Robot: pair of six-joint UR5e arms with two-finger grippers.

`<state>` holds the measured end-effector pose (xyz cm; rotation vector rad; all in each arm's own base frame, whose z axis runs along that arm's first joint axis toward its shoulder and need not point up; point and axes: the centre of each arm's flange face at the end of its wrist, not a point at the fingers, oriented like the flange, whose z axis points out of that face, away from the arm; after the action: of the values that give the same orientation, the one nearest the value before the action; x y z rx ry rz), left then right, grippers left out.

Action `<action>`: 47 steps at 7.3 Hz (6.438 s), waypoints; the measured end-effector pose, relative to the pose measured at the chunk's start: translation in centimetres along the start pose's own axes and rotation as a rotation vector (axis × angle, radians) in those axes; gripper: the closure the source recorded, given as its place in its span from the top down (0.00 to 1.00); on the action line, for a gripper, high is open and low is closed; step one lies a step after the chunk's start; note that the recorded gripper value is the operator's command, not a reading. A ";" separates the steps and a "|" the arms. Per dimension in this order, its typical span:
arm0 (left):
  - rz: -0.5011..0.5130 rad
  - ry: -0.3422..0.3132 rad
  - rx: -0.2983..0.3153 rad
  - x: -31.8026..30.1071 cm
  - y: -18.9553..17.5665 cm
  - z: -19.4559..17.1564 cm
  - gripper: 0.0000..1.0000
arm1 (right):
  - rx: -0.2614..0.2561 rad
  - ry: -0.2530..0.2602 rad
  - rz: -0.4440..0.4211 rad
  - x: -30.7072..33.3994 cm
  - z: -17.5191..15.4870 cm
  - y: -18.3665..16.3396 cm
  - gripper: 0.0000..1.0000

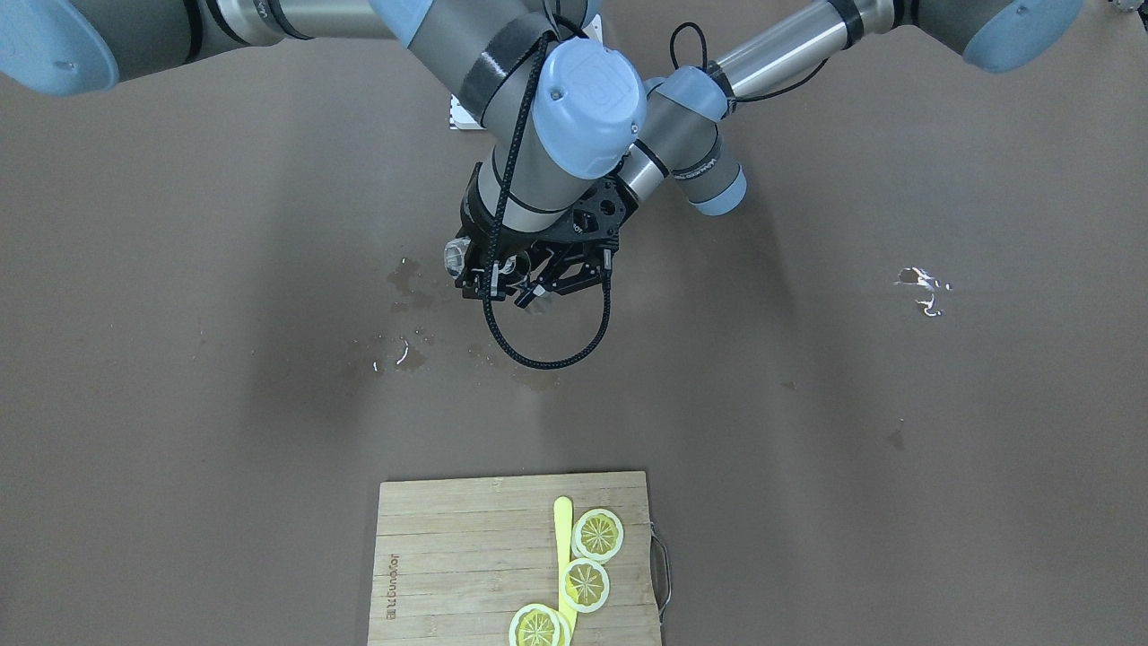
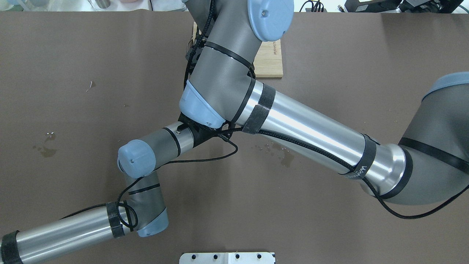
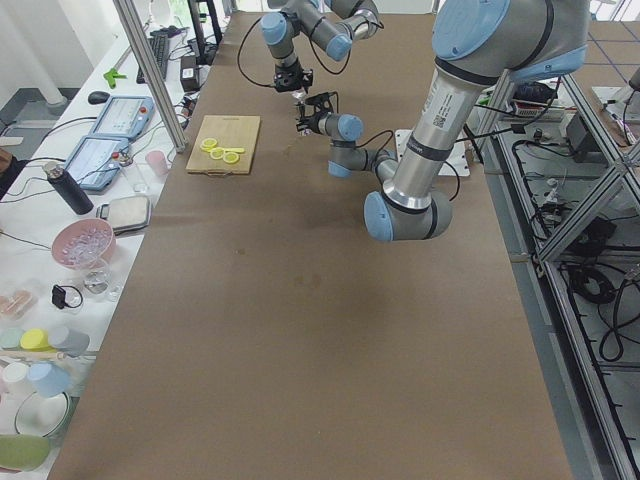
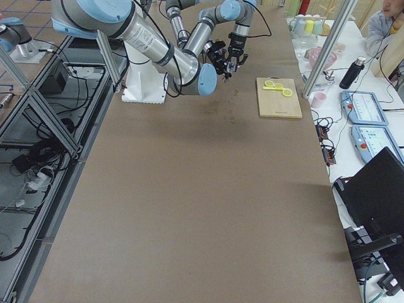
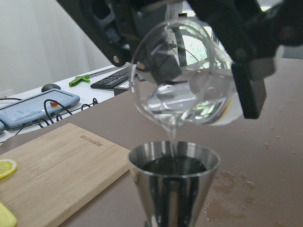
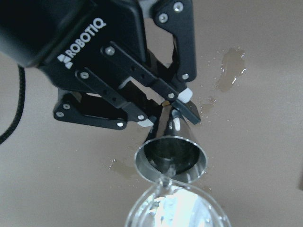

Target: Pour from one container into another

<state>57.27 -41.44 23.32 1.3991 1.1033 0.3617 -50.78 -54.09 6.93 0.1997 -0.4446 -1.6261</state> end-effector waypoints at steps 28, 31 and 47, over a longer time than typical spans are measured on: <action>0.017 -0.057 0.074 -6.3 -2.0 -2.0 0.00 | 0.875 0.110 0.108 12.1 10.4 37.6 0.00; 0.031 -0.096 0.121 -11.2 -1.6 -7.2 0.00 | 0.945 0.135 0.160 11.5 13.4 37.6 0.00; -0.209 -0.646 0.156 -25.7 11.1 -23.4 0.00 | 1.110 0.231 0.142 1.6 36.7 45.4 0.00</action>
<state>30.74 -45.01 48.08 1.3775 0.7348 -0.3217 -23.58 -51.82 58.58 1.1380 -1.1142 -1.0457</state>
